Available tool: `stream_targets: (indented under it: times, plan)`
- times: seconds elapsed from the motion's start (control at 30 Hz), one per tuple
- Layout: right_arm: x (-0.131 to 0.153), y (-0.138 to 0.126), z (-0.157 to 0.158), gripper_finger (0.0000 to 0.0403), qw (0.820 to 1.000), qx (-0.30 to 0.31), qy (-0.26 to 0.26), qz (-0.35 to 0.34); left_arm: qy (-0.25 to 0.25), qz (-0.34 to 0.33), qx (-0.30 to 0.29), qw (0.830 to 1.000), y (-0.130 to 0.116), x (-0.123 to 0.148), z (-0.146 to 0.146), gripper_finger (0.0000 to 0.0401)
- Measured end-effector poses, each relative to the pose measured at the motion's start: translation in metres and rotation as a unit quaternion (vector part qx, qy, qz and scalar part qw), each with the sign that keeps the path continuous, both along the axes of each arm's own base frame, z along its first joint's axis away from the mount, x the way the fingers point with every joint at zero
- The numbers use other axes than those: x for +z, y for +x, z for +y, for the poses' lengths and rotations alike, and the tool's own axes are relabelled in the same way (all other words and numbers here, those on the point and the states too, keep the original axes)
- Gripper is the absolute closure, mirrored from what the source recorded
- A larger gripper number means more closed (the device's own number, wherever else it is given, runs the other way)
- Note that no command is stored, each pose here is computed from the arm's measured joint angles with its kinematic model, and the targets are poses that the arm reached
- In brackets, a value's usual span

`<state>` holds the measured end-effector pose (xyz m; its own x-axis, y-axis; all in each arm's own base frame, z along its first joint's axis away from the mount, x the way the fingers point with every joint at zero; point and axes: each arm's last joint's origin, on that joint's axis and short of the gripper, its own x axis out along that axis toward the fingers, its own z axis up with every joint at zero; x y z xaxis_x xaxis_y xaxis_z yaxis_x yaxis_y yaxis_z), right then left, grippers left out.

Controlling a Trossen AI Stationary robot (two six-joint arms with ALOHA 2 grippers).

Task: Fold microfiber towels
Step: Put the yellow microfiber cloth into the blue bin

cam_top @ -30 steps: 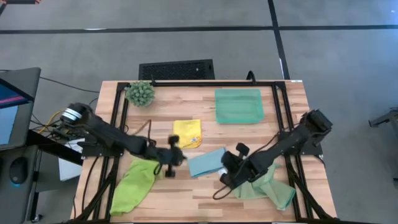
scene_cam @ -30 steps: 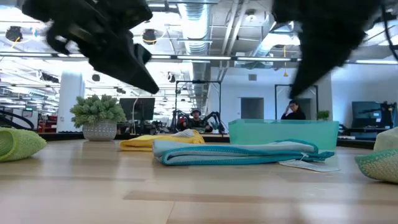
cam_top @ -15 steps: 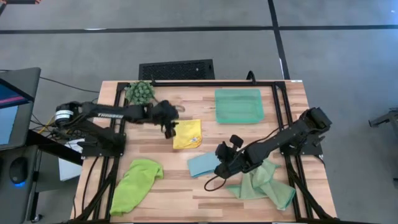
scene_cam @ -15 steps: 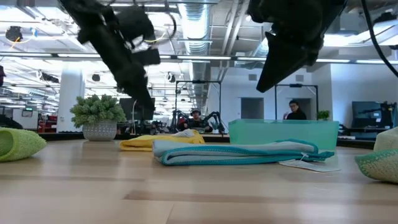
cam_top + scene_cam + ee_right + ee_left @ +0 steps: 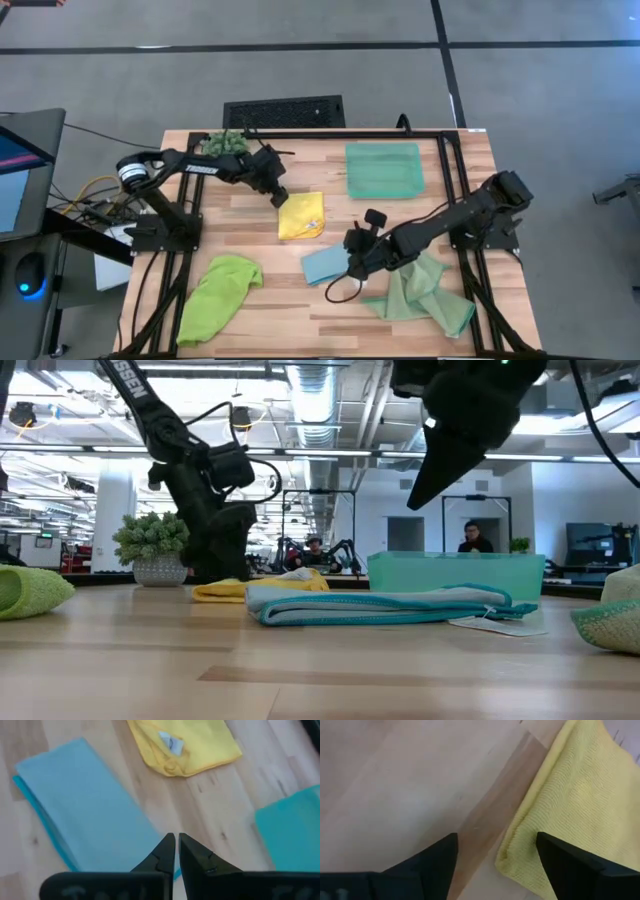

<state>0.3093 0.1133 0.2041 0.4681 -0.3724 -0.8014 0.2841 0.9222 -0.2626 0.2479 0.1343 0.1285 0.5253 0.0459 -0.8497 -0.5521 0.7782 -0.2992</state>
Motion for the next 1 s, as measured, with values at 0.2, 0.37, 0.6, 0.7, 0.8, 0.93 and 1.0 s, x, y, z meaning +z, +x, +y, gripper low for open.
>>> stream_targets:
  times: [0.2,0.37,0.6,0.7,0.8,0.93,1.0]
  plan:
    - [-0.002,0.0,-0.016,0.0356,0.999,-0.015,-0.014,0.03,0.008,0.01,-0.017,1.0,0.004,-0.001,-0.009,0.0148]
    - [-0.004,-0.001,-0.019,0.0356,0.999,-0.032,-0.02,0.026,0.005,0.03,-0.057,0.998,0.007,-0.003,-0.025,0.023]
    - [-0.02,0.019,-0.049,0.0381,0.978,-0.036,0.123,-0.163,0.023,0.047,-0.095,0.994,0.019,-0.001,-0.067,0.0387]
    - [-0.025,0.034,-0.061,0.0388,0.956,-0.024,0.184,-0.229,0.034,0.048,-0.124,0.991,0.021,0.004,-0.093,0.0389]
    - [-0.033,0.048,-0.076,0.0391,0.952,-0.022,0.202,-0.23,0.069,0.034,-0.134,0.988,0.024,0.012,-0.111,0.0396]
    - [-0.05,0.071,-0.095,0.0399,0.949,-0.019,0.237,-0.206,0.106,0.038,-0.122,0.986,0.024,0.014,-0.122,0.0396]
    - [-0.062,0.084,-0.098,0.0398,0.948,-0.011,0.254,-0.189,0.116,0.047,-0.116,0.985,0.022,0.013,-0.121,0.0396]
